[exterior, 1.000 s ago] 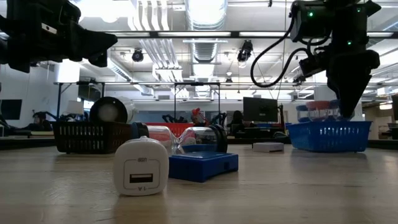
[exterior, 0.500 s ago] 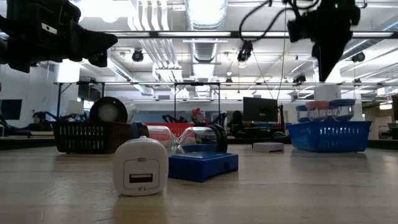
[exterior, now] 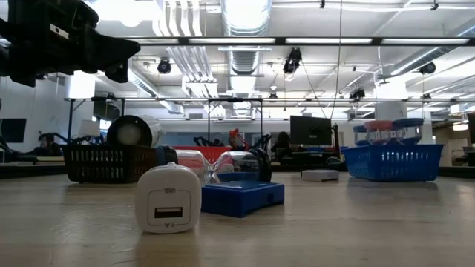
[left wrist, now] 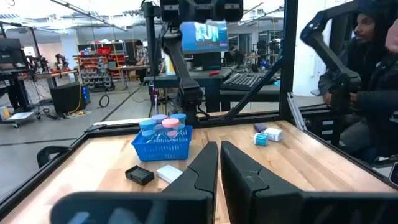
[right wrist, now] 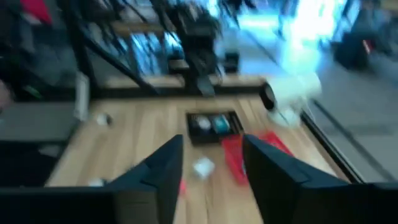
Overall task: Pick & Place Office items
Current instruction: Put the top white charger adapter into the black bin
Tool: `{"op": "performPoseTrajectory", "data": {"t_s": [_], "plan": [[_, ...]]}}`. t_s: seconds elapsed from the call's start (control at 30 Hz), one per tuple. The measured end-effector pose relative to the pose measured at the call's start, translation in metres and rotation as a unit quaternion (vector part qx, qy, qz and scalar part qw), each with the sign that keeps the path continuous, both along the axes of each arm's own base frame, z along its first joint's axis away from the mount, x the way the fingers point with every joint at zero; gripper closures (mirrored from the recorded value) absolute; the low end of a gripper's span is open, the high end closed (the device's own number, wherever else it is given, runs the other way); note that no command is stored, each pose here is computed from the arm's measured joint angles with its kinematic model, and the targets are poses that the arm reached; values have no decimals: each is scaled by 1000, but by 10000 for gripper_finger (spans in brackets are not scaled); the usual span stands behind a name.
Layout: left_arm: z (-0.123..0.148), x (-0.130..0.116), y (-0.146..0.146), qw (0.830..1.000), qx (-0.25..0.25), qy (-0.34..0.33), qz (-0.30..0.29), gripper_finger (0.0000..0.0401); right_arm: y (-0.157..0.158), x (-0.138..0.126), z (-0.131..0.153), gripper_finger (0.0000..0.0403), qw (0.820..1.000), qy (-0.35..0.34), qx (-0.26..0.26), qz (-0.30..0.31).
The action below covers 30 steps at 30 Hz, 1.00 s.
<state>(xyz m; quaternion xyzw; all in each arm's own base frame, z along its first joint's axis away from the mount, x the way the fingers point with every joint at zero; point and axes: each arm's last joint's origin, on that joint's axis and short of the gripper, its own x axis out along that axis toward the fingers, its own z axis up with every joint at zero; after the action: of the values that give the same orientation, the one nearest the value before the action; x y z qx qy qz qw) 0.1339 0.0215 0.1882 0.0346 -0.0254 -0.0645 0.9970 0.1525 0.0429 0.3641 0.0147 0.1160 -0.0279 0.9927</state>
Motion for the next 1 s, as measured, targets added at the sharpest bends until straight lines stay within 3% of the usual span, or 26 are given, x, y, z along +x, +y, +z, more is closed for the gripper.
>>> {"op": "performPoseTrajectory", "data": {"t_s": [0.1, 0.27, 0.4, 0.63, 0.8, 1.0], "plan": [[0, 0, 0, 1000, -5, 1, 0, 379, 3, -11, -27, 306, 1000, -19, -7, 1], [1, 0, 0, 998, -63, 7, -3, 379, 3, -14, -82, 384, 999, -54, -2, 7], [3, 2, 0, 998, -68, 10, -3, 380, 1, -19, -104, 390, 995, -100, 0, 7], [20, 18, 4, 995, -74, 70, 6, 396, 0, -27, -128, 390, 982, -179, -31, 45], [35, 36, 9, 988, -45, 150, 7, 390, -1, -29, -142, 390, 975, -215, -39, 42], [44, 67, 12, 964, -26, 265, -12, 385, -2, -30, -149, 390, 976, -209, -44, 42]]}}
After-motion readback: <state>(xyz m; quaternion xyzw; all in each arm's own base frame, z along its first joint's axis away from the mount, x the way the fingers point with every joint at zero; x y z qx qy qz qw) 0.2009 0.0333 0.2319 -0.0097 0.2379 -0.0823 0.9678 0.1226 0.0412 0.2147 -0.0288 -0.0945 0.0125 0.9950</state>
